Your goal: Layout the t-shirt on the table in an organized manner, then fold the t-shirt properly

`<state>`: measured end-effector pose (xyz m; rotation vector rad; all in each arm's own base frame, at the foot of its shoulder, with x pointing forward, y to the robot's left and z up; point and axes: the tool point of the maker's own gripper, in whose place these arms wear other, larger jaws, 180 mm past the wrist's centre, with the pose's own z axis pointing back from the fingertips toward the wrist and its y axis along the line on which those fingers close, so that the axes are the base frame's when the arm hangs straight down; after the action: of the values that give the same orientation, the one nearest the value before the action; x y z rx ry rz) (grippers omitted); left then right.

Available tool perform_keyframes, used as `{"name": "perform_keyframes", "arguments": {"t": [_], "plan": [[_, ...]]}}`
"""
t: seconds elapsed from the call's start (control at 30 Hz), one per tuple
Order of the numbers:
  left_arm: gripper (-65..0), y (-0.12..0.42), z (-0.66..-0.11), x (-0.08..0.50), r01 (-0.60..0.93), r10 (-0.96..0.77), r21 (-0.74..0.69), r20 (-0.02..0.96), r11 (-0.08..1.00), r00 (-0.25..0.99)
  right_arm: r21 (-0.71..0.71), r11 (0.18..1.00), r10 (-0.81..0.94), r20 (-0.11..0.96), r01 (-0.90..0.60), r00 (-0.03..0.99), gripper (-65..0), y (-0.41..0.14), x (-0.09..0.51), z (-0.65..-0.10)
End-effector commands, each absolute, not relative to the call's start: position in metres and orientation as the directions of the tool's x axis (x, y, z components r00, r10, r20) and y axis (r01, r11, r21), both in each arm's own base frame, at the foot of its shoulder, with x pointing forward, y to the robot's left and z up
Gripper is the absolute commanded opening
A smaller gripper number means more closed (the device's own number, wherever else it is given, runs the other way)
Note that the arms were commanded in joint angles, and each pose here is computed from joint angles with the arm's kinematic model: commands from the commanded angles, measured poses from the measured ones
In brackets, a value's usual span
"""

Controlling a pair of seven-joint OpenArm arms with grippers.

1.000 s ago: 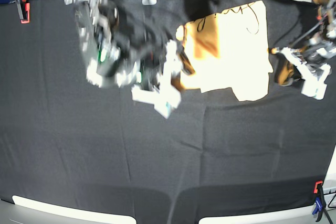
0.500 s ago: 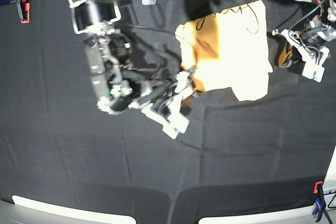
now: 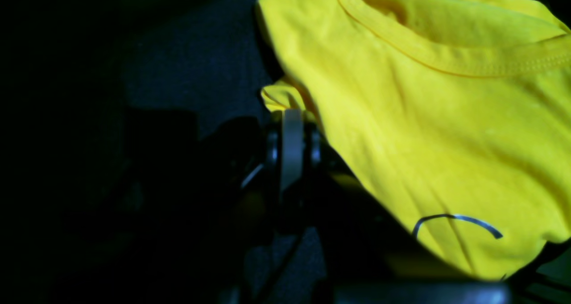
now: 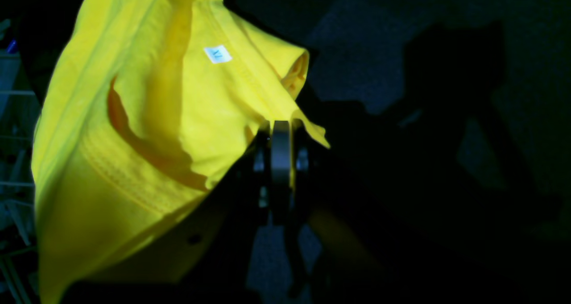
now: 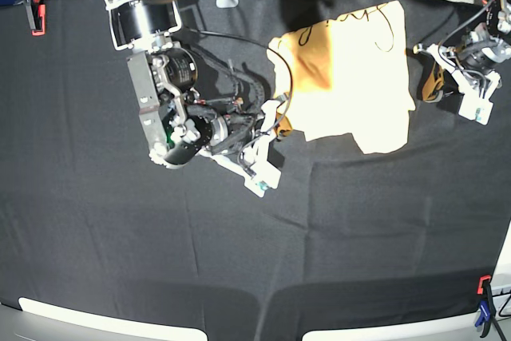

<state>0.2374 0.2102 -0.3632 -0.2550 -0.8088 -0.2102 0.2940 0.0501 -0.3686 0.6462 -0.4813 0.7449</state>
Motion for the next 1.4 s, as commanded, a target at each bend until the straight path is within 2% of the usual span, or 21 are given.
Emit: {"name": "perform_keyframes", "arguments": {"t": [0.0, 0.07, 0.17, 0.23, 0.43, 0.7, 0.87, 1.03, 1.37], "plan": [[-65.0, 0.212, -0.352, 0.243, 0.294, -0.098, -0.127, 0.761, 0.947, 0.642, 0.347, 0.542, 0.434, 0.665, -0.765, 0.608, -65.0, 0.057, 0.306, -0.351], [-65.0, 0.212, -0.352, 0.243, 0.294, -0.098, -0.127, 0.761, 0.947, 0.642, 0.336, 0.529, 0.423, 0.691, -0.779, 0.586, -63.3, 0.059, 0.311, -0.343], [-65.0, 0.212, -0.352, 0.243, 0.294, -0.098, -0.127, 0.76, 0.947, 0.642, 0.342, 0.508, 0.398, 0.721, -0.791, 0.567, -44.2, 0.065, 0.319, -0.329], [-65.0, 0.212, -0.352, 0.243, 0.294, -0.098, -0.127, 0.76, 0.947, 0.642, 0.336, 0.501, 0.39, 0.735, -0.798, 0.554, -36.9, 0.066, 0.325, -0.32], [-65.0, 0.215, -0.356, 0.241, 0.293, -0.119, -0.103, 0.749, 0.951, 0.652, 0.294, 0.5, 0.379, 0.772, -0.815, 0.511, -36.6, 0.067, 0.352, -0.285], [-65.0, 0.212, -0.358, 0.24, 0.288, -0.11, -0.115, 0.742, 0.951, 0.661, 0.293, 0.511, 0.383, 0.764, -0.808, 0.52, -36.8, 0.061, 0.354, -0.288], [-65.0, 0.205, -0.362, 0.239, 0.274, -0.086, -0.133, 0.746, 0.952, 0.661, 0.397, 0.478, 0.352, 0.731, -0.783, 0.585, -36.8, 0.067, 0.326, -0.309], [-65.0, 0.197, -0.361, 0.241, 0.278, -0.071, -0.145, 0.764, 0.95, 0.641, 0.54, 0.345, 0.257, 0.732, -0.767, 0.631, -36.8, 0.085, 0.293, -0.303], [-65.0, 0.196, -0.359, 0.243, 0.279, -0.067, -0.145, 0.773, 0.949, 0.631, 0.581, 0.358, 0.258, 0.691, -0.731, 0.675, -36.8, 0.063, 0.281, -0.319]]}}
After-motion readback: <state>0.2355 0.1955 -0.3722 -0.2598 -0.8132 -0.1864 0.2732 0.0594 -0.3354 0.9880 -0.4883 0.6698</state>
